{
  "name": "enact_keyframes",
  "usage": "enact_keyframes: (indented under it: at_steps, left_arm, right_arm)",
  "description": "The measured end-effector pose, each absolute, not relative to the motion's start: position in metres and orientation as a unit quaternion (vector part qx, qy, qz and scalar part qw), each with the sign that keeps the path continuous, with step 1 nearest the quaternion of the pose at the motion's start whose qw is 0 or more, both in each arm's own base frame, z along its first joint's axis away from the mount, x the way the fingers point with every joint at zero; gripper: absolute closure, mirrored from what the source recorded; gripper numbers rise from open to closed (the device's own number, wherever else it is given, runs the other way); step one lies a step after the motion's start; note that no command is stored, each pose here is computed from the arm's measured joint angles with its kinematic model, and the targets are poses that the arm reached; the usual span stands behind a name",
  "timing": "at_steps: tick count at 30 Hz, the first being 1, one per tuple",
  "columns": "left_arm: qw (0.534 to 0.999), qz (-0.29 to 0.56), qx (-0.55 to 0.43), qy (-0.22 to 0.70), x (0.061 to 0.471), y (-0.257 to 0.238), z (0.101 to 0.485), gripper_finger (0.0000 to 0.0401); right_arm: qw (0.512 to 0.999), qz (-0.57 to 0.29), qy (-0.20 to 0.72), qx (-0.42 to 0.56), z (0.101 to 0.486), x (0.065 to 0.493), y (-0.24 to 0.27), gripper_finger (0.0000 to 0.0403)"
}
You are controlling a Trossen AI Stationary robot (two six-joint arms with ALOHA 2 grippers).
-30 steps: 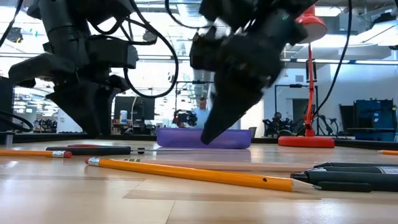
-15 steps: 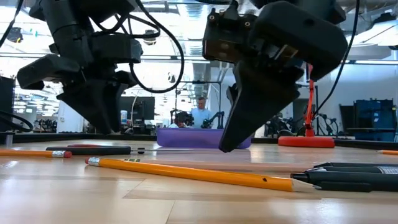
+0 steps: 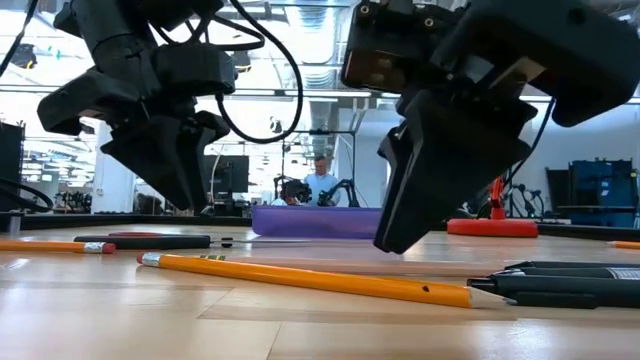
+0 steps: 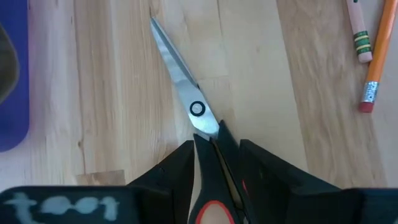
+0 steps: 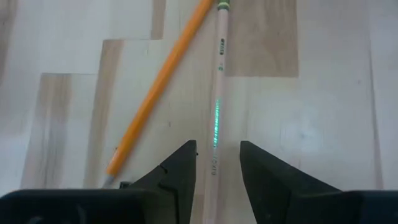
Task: Pick & place school supplies into a supply box
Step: Put the light brown pencil into the purple supply box
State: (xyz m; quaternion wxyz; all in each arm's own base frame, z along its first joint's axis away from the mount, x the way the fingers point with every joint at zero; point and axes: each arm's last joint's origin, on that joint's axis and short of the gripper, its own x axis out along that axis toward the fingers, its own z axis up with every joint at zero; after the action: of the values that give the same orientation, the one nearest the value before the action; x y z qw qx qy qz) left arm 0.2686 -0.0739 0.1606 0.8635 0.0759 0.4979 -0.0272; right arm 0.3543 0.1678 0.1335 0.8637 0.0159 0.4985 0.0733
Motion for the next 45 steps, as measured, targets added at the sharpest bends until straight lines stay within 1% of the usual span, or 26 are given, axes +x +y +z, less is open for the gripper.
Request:
enact_keyframes:
  at_steps: [9,11,14,17,19,22,26,32,35,45]
  left_arm:
    - [0.864,-0.023,0.073,0.498,0.269,-0.074,0.161,0.0283]
    - [0.864,-0.023,0.072,0.498,0.269,-0.074,0.161,0.0283]
    - [0.864,-0.022,0.072,0.498,0.269,-0.074,0.161,0.0283]
    - [0.864,-0.018,0.074,0.497,0.269,-0.073,0.161,0.0283]
    - [0.865,-0.015,0.076,0.496,0.269,-0.073,0.161,0.0283]
    - [0.865,-0.013,0.077,0.496,0.269,-0.073,0.161,0.0283]
    - [0.869,-0.004,0.072,0.489,0.270,-0.073,0.161,0.0283]
    - [0.899,0.009,0.060,0.433,0.279,-0.075,0.169,0.0283]
    - [0.906,0.011,0.057,0.418,0.281,-0.075,0.171,0.0283]
    - [0.909,0.018,0.039,0.414,0.282,-0.075,0.172,0.0283]
  right_arm:
    - [0.846,0.045,0.531,0.027,0.113,0.353,0.170,0.0286]
    - [0.844,0.034,0.534,0.028,0.112,0.352,0.170,0.0293]
    - [0.841,0.025,0.539,0.037,0.111,0.352,0.167,0.0326]
    - [0.838,0.019,0.543,0.042,0.111,0.354,0.162,0.0380]
    - [0.835,0.018,0.548,0.046,0.111,0.355,0.158,0.0393]
    - [0.828,0.002,0.557,0.070,0.110,0.356,0.151,0.0390]
    - [0.826,-0.010,0.558,0.080,0.112,0.358,0.144,0.0398]
    - [0.824,-0.037,0.558,0.091,0.112,0.360,0.135,0.0400]
    - [0.825,-0.050,0.556,0.091,0.112,0.360,0.134,0.0401]
    - [0.825,-0.064,0.552,0.102,0.114,0.360,0.132,0.0402]
